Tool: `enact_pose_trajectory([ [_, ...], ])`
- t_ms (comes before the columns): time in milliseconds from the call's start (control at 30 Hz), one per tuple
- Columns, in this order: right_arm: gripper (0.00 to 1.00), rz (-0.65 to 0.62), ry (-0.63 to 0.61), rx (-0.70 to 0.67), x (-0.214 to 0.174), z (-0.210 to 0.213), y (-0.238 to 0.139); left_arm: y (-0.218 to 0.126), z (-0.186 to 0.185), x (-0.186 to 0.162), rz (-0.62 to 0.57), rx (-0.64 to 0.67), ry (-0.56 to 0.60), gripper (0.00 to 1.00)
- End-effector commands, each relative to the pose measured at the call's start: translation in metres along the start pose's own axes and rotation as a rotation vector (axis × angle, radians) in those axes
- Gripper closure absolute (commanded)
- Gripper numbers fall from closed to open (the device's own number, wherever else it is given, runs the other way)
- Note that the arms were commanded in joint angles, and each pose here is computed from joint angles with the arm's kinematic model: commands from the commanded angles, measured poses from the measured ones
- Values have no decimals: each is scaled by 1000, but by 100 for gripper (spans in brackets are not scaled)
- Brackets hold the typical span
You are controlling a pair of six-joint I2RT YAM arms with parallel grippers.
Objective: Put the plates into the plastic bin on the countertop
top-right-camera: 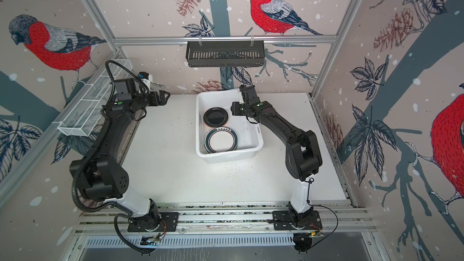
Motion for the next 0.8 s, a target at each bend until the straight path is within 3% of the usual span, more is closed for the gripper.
enact_pose_trajectory([
  [0, 42, -179, 12, 10, 15, -7, -14, -9, 7, 2, -144, 127, -37, 3],
  [333, 27, -403, 86, -9, 4, -56, -77, -28, 12, -72, -203, 198, -35, 3],
  [433, 14, -460, 120, -67, -4, -81, -98, -32, 9, -86, -230, 169, -27, 3],
  [500, 1, -494, 142, -100, -9, -100, -110, -33, 11, -96, -242, 177, -29, 3],
  [667, 1, -533, 183, -201, -18, -146, -128, -31, 13, -129, -270, 154, -41, 3],
  [767, 1, -587, 147, -298, -27, -163, -134, -26, 17, -149, -280, 152, -52, 3],
])
Point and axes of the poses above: each gripper's point midway between its finger pads, its own y axis out along the fingers, its own z axis along the line the jaws close on, x = y × z, the point moved 10 cm from there along -y, back along the fingers, and after that the axes turned 5 degrees about -y, right-handed, at the moved point
